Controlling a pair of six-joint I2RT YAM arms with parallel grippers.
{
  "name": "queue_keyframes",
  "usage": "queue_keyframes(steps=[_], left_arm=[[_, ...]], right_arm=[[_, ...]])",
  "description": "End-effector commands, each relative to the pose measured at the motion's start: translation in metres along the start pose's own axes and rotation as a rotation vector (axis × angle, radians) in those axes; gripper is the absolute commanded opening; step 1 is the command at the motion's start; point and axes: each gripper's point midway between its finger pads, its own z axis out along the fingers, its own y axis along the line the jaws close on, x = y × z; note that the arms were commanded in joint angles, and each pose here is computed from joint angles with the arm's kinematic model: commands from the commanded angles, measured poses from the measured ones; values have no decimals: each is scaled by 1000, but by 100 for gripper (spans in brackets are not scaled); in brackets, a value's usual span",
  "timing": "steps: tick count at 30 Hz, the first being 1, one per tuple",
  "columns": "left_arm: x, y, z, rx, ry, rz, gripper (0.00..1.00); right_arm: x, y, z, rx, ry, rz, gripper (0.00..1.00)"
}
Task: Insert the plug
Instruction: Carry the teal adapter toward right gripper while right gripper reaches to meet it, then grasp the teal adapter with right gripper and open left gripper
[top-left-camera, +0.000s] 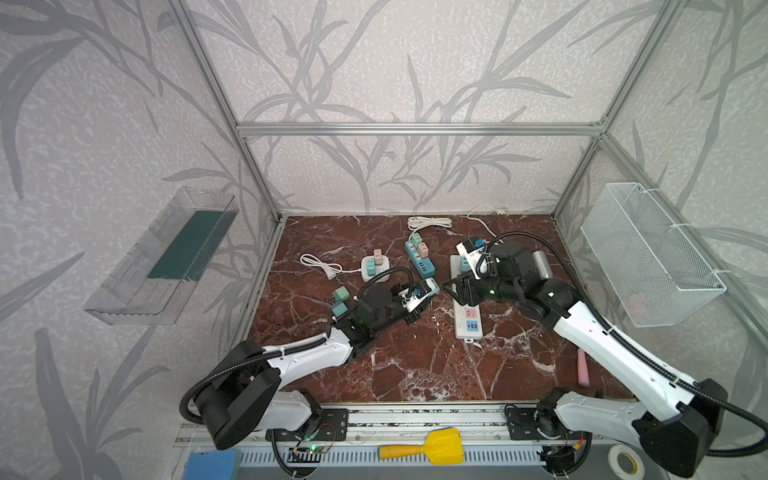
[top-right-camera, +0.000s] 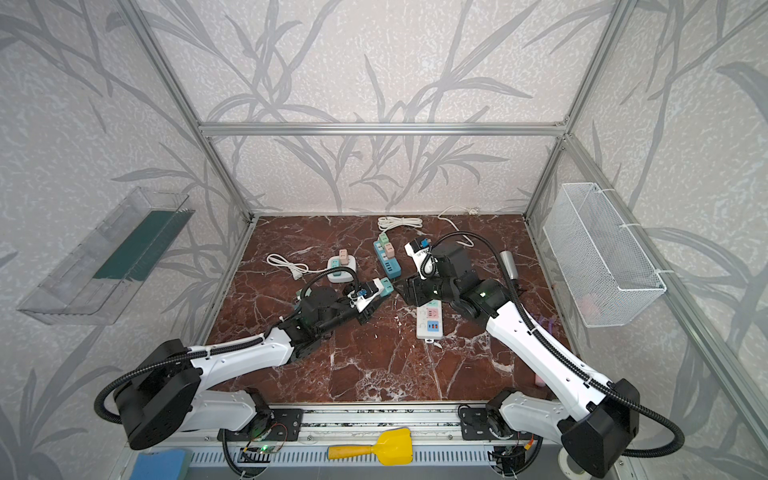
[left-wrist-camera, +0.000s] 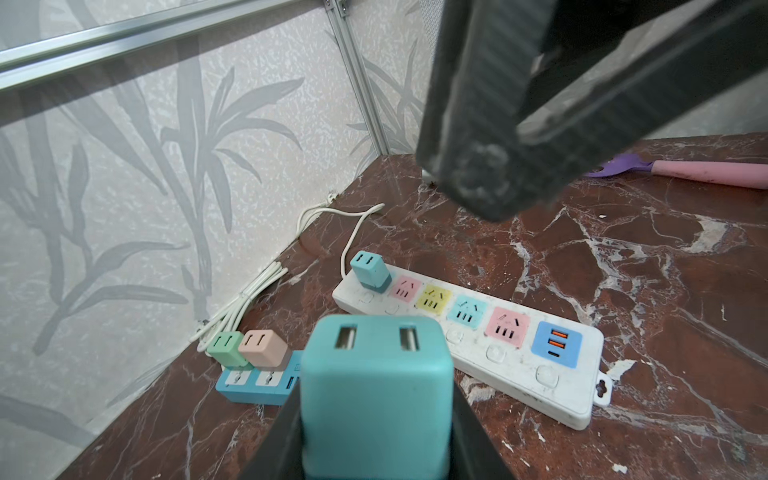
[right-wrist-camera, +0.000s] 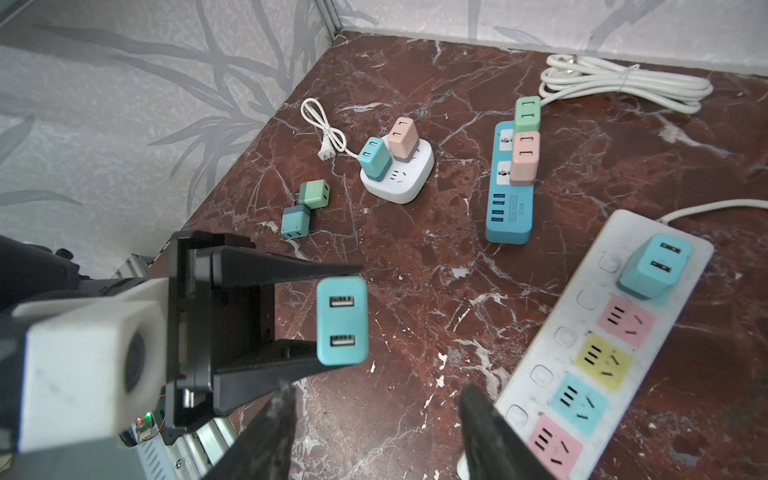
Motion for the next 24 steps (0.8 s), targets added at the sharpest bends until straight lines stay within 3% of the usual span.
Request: queue_keyframes(steps=[1,6,10,13,18,19,21,24], left_arm=[[-31,2,-4,2,-87,65,0],[-36,1,-8,-6,-98,77,0],[-39,-2,-9,-4,-109,85,0],[-39,-4,-9,-5,-111,97,0],[-37,-1,-8,-30,-104,101,0],[-37,2,-8,-41,-103,96,3],[-37,6,-7,-69,-102,81,39],[-43,20,-9,-147,-121,23,60]], right_arm=[[6,15,8,-37,70,-54,64],[2,15,22,-34,76,-30,63],[2,15,33,-41,96,-10,56],[5,15,40,-45,122,2,44],[6,18,41,-60,127,10,8],[5,19,39,-61,123,12,4],[2,17,36,-45,107,18,0],[-5,-2,29,76,73,17,0]])
